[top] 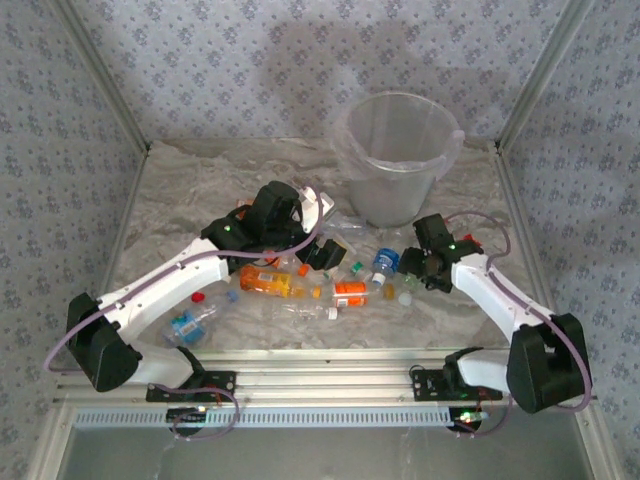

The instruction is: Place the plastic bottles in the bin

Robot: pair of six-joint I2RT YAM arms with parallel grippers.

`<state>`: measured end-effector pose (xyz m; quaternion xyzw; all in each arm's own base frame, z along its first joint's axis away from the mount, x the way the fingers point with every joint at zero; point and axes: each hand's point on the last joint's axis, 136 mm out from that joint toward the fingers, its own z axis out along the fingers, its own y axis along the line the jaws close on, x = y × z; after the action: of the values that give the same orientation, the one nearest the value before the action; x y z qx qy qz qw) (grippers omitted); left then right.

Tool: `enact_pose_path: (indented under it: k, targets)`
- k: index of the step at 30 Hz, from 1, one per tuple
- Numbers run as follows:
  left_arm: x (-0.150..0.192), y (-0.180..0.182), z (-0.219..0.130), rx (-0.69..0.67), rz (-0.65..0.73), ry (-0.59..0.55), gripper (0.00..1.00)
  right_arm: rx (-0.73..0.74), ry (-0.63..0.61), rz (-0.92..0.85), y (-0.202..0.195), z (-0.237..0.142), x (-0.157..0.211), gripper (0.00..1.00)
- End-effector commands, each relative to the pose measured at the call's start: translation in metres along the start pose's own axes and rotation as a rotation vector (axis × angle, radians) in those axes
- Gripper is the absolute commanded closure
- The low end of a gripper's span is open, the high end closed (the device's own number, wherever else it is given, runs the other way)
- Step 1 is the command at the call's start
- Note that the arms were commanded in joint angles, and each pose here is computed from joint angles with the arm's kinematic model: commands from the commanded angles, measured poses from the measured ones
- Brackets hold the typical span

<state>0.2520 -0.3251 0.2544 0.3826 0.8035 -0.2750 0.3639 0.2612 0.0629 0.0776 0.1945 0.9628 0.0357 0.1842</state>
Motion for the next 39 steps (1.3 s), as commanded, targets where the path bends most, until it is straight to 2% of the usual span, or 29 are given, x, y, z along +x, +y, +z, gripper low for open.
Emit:
enact_pose_path:
  k: [1, 8, 16, 26, 32, 39]
  targets:
    - [-0.005, -0.002, -0.005, -0.002, 0.015, -0.010, 0.00, -0.022, -0.021, -0.001, 0.010, 0.000, -0.013, 0.18]
    - [-0.004, -0.002, -0.004, -0.003, 0.009, -0.005, 0.01, 0.003, 0.002, 0.025, 0.005, 0.014, -0.019, 0.22]
    - [-0.004, -0.002, -0.004, -0.005, 0.008, -0.002, 0.00, -0.001, -0.026, 0.032, 0.006, 0.028, -0.033, 0.26]
    - [-0.002, -0.002, -0.001, 0.000, 0.000, 0.009, 0.00, 0.025, -0.014, 0.019, 0.002, 0.037, -0.031, 0.29]
    - [-0.003, -0.003, -0.001, 0.010, -0.009, 0.010, 0.00, 0.030, -0.015, 0.020, 0.000, 0.041, -0.031, 0.37]
    - [-0.006, 0.000, 0.000, -0.015, -0.039, 0.007, 0.00, 0.013, -0.052, -0.027, -0.001, 0.025, -0.033, 0.47]
